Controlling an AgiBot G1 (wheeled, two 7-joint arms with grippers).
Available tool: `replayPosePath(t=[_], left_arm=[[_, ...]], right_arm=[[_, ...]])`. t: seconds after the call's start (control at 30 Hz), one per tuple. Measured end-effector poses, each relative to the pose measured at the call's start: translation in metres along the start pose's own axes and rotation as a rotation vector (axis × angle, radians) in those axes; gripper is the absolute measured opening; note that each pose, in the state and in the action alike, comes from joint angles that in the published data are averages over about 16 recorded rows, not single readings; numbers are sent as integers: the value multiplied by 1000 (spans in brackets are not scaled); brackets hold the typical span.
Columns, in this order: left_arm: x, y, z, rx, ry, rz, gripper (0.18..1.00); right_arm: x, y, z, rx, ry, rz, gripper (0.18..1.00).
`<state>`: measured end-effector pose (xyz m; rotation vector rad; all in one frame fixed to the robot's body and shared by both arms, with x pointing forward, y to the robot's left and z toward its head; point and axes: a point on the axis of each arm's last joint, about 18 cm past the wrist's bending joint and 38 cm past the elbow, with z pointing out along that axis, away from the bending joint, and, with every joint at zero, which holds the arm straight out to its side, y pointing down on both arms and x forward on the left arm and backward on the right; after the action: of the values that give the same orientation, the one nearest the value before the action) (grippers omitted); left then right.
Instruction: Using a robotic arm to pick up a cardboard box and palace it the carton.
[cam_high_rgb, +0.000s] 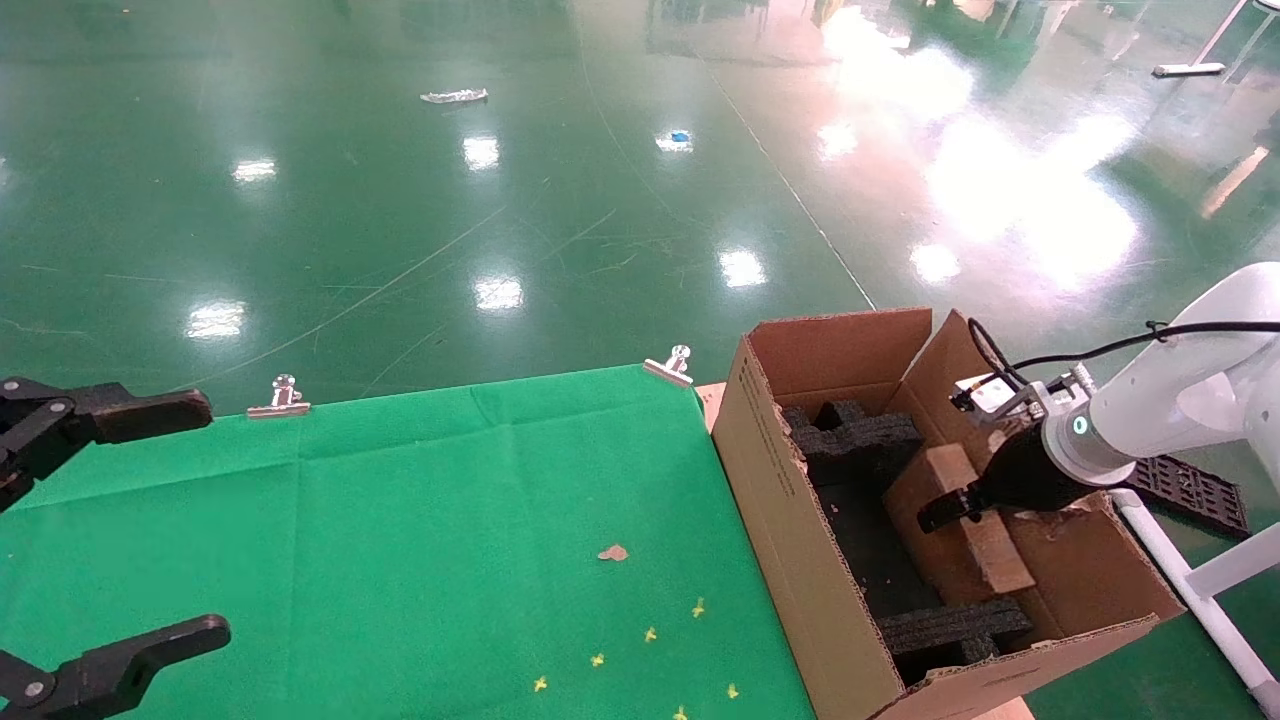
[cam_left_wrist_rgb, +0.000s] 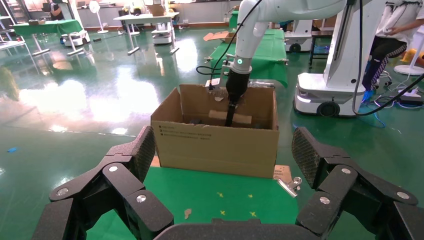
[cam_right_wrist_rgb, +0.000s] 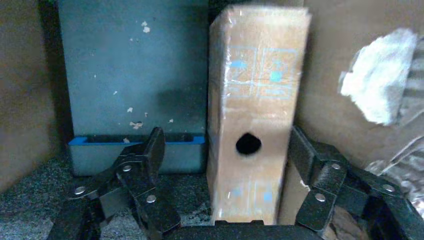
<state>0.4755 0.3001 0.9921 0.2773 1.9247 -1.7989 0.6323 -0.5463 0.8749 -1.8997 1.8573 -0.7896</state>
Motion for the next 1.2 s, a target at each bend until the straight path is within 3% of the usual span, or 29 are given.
replayPosePath(t=[0.27, 0.57, 0.8, 0.97, 1.2], left_arm=[[0, 0, 0, 0, 0, 0, 1001], [0, 0, 0, 0, 0, 0, 1001], [0, 0, 0, 0, 0, 0, 1001], [0, 0, 0, 0, 0, 0, 1001], [0, 0, 0, 0, 0, 0, 1001]], right_arm=[[4, -37, -43, 122, -43, -22, 934], [12, -97, -148, 391, -113, -109, 993], [16, -118, -217, 560, -144, -180, 1000], [12, -121, -236, 617, -172, -215, 1000], [-13, -124, -227, 643, -258, -280, 1000]])
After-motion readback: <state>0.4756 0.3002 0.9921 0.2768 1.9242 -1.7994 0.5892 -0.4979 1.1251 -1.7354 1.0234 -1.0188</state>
